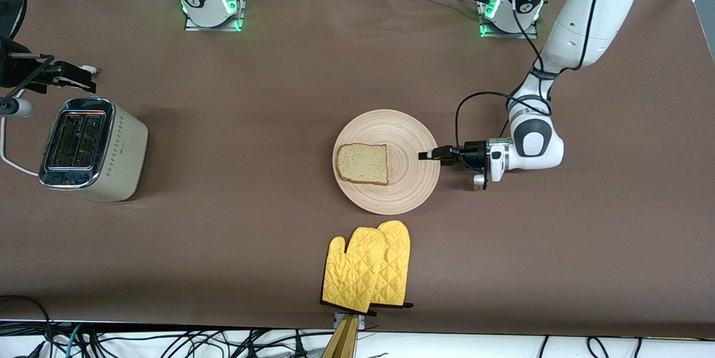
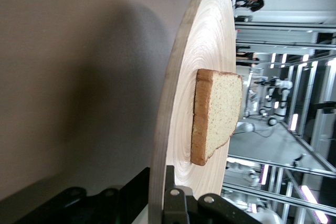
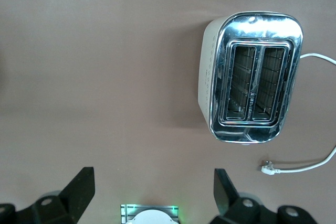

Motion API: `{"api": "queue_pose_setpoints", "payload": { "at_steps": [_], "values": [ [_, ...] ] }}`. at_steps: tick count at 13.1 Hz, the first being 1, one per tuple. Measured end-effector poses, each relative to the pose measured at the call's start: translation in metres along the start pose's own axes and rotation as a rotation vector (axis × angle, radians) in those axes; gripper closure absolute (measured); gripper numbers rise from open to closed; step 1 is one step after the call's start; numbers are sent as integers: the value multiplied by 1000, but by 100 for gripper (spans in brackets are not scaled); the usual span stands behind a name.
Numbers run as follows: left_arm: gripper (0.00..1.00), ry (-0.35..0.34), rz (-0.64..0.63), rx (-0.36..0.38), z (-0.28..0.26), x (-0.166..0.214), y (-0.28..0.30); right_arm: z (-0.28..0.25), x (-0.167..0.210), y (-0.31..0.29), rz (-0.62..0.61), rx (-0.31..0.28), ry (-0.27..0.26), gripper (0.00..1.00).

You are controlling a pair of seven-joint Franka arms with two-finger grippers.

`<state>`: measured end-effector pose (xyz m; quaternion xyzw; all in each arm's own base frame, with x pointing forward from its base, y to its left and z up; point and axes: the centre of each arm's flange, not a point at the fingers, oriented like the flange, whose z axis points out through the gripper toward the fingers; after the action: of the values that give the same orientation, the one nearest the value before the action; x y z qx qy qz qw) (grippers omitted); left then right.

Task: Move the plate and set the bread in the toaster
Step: 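Slide the wooden plate with the left gripper toward the toaster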

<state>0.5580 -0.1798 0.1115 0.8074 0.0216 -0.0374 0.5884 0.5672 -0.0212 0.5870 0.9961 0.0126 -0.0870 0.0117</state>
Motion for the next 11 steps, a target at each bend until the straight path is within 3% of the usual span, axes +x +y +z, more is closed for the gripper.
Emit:
{"api": "queue_pose_setpoints", "payload": {
  "at_steps": [11],
  "values": [
    [86,-11,-59,99,65,4,15,0,0,0,0,0,1,0]
  ]
}}
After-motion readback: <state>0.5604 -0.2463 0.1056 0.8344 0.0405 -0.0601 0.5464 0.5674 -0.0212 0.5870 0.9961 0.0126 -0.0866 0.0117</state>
